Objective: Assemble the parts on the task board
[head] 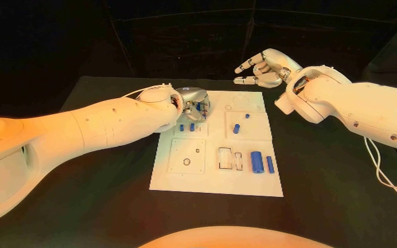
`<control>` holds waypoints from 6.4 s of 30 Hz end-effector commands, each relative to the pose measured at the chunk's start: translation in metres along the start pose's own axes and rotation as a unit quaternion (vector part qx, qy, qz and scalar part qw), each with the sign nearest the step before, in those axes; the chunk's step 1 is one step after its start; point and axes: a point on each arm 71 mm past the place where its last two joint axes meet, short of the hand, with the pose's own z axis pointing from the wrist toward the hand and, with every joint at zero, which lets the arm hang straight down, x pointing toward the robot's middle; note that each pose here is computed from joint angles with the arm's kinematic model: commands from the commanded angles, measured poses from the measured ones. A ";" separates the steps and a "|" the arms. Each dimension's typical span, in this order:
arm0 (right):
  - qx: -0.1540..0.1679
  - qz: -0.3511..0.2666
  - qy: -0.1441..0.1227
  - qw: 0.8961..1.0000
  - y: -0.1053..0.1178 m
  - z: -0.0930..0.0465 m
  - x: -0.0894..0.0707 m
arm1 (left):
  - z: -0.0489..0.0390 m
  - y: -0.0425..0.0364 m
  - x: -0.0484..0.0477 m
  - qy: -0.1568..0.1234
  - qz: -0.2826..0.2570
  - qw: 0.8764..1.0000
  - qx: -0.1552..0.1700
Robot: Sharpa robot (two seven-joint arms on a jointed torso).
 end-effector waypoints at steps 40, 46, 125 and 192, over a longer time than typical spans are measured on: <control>-0.003 -0.002 -0.004 1.000 0.000 0.000 -0.002 | -0.0415 0.0385 -0.0252 -0.012 -0.037 0.999 -0.026; -0.004 -0.002 -0.005 1.000 0.000 0.000 -0.002 | -0.0414 0.0399 -0.0240 -0.005 -0.037 0.999 -0.027; 0.037 -0.230 0.065 0.970 -0.034 -0.007 0.003 | -0.0759 0.0815 -0.0445 -0.154 -0.383 0.911 0.011; 0.010 -0.324 0.079 0.943 -0.032 -0.031 0.065 | -0.1173 0.0969 -0.0524 -0.213 -0.581 0.784 0.055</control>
